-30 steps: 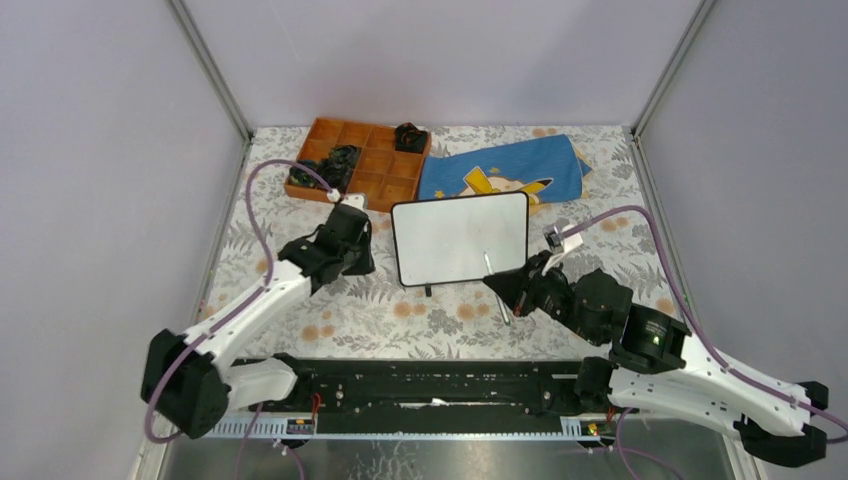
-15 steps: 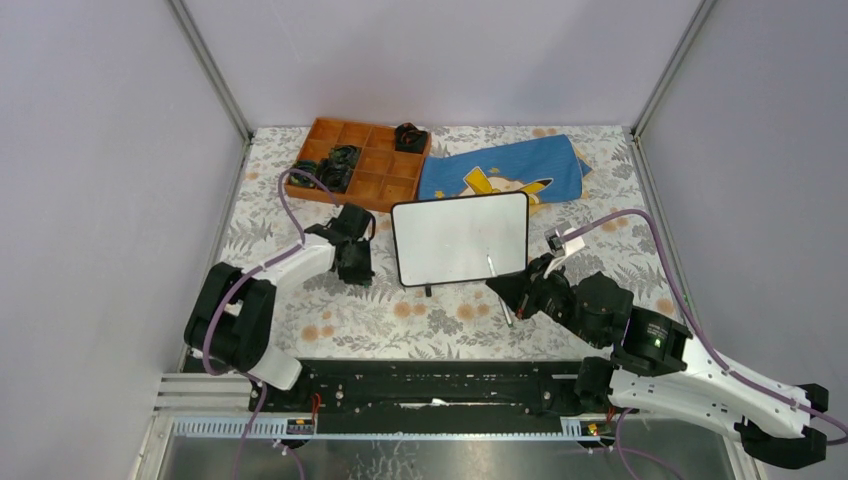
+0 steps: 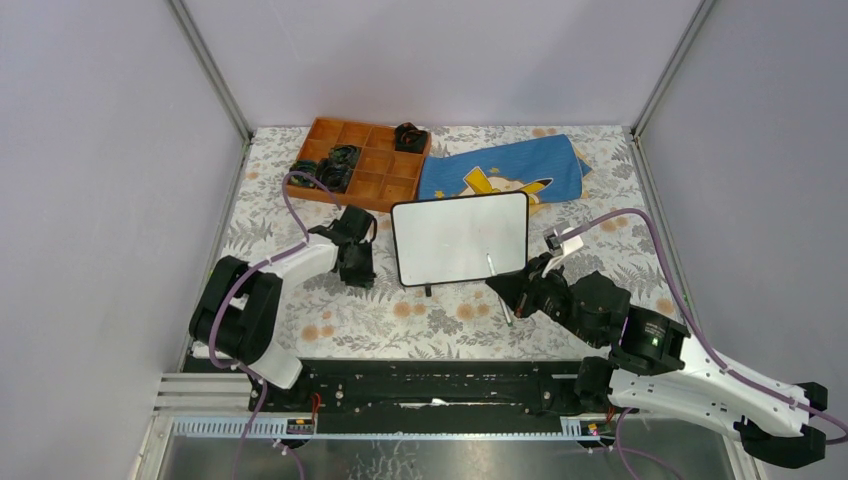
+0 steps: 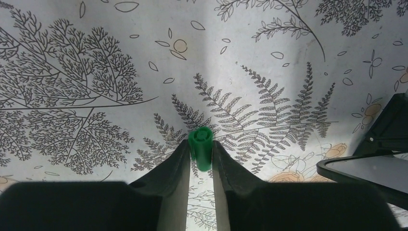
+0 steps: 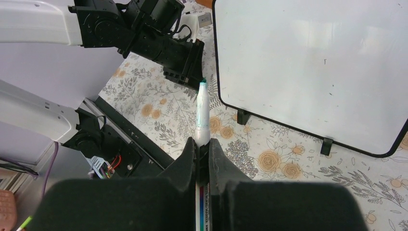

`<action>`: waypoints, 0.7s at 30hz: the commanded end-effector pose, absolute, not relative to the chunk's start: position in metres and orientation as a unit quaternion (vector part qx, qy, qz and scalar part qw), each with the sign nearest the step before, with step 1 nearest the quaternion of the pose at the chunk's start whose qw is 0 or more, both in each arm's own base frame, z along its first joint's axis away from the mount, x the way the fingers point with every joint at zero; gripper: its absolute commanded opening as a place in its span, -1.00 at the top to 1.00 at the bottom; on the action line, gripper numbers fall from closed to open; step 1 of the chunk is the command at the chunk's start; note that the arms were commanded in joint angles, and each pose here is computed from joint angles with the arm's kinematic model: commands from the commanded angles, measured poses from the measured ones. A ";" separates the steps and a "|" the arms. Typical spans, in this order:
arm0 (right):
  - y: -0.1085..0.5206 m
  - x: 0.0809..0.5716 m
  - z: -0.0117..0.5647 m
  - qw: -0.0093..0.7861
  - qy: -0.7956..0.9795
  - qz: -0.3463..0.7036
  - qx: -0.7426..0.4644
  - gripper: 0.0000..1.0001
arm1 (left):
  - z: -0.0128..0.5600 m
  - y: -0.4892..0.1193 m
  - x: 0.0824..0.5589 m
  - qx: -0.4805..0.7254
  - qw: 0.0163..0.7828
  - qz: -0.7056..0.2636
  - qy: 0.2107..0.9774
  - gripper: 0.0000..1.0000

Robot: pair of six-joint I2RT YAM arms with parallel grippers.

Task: Write a sentence on the whiteboard
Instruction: Place the pen cap at the center of the board.

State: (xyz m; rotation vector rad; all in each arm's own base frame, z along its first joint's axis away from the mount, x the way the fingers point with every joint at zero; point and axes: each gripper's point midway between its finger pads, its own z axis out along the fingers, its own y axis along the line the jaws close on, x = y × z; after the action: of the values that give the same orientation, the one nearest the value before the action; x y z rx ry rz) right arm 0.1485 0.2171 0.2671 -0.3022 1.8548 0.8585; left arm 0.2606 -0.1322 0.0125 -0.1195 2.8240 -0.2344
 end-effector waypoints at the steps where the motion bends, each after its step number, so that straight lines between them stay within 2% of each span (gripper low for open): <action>1: 0.218 0.154 0.275 0.526 0.763 0.357 -0.117 1.00 | 0.009 -0.135 0.266 -0.040 0.158 -0.087 0.983 0.38; 14: 0.219 0.152 0.272 0.521 0.765 0.360 -0.117 1.00 | 0.010 -0.133 0.266 -0.045 0.163 -0.085 0.982 0.21; 21: 0.221 0.151 0.269 0.515 0.767 0.362 -0.119 1.00 | 0.025 -0.127 0.270 -0.061 0.194 -0.077 0.976 0.05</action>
State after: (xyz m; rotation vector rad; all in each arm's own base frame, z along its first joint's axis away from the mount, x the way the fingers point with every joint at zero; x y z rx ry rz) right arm 0.1490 0.2185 0.2619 -0.3076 1.8682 0.8488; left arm 0.2631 -0.1341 0.0149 -0.1333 2.8041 -0.2515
